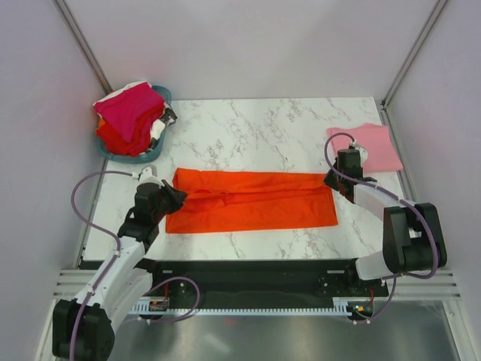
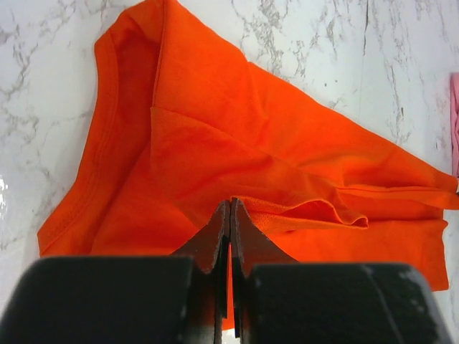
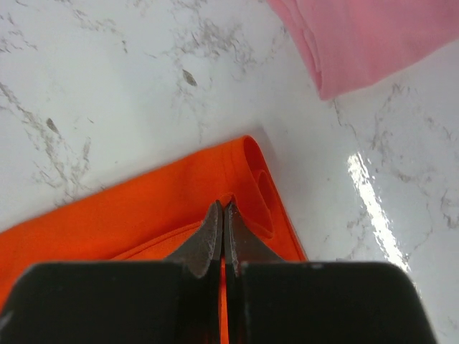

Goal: Fold and stack the t-shirts
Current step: Fold the tshirt

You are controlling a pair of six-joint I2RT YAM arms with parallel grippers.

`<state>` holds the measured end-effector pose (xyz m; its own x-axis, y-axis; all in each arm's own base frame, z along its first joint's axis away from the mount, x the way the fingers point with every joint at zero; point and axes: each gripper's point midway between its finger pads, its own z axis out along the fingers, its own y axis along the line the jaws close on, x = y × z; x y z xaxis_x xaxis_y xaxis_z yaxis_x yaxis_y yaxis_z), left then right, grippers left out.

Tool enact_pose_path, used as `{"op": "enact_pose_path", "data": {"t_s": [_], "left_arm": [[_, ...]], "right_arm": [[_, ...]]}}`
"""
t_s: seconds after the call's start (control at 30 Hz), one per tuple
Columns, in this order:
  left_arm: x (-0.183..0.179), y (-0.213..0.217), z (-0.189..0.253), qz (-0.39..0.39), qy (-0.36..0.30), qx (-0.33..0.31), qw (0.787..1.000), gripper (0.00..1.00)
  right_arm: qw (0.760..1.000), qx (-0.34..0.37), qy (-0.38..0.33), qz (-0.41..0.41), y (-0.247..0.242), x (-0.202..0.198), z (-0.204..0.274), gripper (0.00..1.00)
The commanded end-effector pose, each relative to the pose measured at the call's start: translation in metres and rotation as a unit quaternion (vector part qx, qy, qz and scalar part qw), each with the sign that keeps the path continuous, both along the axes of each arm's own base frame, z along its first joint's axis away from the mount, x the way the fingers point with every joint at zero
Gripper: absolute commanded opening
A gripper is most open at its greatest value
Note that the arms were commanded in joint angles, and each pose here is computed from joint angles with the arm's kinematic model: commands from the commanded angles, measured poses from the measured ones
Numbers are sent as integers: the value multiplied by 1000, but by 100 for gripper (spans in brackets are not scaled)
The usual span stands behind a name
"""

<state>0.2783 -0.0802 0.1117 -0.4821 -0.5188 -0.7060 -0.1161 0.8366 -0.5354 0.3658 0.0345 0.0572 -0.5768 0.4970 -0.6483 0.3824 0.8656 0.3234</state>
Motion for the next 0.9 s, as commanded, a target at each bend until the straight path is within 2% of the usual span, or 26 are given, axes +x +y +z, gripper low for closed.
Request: {"op": "enact_pose_path", "data": {"t_s": [0.0,0.1,0.13,0.17,0.2,0.23,0.43,0.63,0.87], "left_arm": [[-9,-2,-4,20,6,-43,999,2],[-14,-1,-9,31,6,-54,998,2],[-16,-1,-11,33,7,-57,998,2],[-17,-1,-12,34,9,-59,998,2],[-17,0,-14,35,9,-60,998,2],[-16,3,-15,45,8,-55,997,2],[-14,5,-14,47,7,-48,998,2],[-11,10,-2,56,-4,-37,998,2],[-12,11,2,56,-7,-34,998,2]], "right_arm": [[999,31,-27,-21,2,-2,0,0],[998,39,-38,-33,1,-9,-3,7],[997,39,-54,-38,-1,-8,4,19],[997,35,-56,-41,-3,-13,3,48],[996,34,-67,-43,-4,-13,10,56],[996,31,-71,-45,-6,-13,13,59],[995,36,-85,-29,-2,-14,28,57],[998,30,-50,-27,-2,-13,19,50],[998,35,-47,-16,2,-10,22,50]]}}
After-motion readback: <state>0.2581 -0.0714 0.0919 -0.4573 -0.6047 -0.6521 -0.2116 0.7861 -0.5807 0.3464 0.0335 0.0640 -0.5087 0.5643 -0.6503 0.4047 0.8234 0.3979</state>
